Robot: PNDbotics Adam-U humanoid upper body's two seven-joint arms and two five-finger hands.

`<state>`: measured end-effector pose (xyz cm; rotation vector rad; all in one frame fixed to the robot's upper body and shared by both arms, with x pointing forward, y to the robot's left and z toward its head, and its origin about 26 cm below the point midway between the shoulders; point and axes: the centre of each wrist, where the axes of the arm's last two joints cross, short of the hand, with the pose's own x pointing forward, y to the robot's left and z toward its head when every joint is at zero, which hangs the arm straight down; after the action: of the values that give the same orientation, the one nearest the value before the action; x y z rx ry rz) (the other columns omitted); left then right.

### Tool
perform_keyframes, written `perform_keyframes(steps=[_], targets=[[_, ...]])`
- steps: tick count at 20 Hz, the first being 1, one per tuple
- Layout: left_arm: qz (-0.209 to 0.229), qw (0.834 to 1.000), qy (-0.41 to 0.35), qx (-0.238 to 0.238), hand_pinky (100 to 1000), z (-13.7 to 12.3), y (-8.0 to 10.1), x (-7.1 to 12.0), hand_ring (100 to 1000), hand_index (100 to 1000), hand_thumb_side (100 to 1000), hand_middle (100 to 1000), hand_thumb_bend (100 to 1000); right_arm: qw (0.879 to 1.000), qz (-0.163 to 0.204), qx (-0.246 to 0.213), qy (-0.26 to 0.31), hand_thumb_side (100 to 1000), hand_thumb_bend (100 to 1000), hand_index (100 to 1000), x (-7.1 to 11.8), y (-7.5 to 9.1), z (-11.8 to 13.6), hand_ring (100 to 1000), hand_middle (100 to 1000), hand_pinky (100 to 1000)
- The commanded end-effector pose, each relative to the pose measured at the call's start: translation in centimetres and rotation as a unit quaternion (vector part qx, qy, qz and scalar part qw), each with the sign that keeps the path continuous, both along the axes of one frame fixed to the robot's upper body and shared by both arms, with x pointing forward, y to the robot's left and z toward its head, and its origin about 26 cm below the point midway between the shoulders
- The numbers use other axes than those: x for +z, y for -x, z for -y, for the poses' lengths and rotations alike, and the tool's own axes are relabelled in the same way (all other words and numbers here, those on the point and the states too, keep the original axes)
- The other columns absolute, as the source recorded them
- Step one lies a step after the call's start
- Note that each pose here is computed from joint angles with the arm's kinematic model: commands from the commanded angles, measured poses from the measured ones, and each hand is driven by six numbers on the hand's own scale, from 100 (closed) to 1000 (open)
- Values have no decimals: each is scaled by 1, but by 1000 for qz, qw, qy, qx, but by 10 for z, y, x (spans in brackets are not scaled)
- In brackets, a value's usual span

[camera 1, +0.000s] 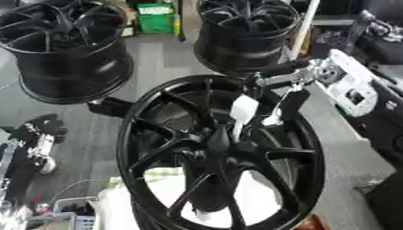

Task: Pull the pin out of the wheel hub.

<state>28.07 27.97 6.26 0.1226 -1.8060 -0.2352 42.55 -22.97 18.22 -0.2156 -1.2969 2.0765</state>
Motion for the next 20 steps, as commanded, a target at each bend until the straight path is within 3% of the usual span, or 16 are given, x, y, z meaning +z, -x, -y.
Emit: perform_keyframes(steps=[1,12,20], targets=[[15,1000,-5,-3,752,1,-1,9,724,795,603,683,217,999,14,33,34,390,310,901,14,0,2,713,822,737],[17,1000,-4,-4,752,2,-2,10,724,795,603,682,216,999,14,36,34,331,240,867,12,-1,-1,669,781,707],[17,1000,-4,-5,752,3,-2,10,724,795,604,682,216,999,15,37,29,275,161,781,14,-1,-1,636,686,688]])
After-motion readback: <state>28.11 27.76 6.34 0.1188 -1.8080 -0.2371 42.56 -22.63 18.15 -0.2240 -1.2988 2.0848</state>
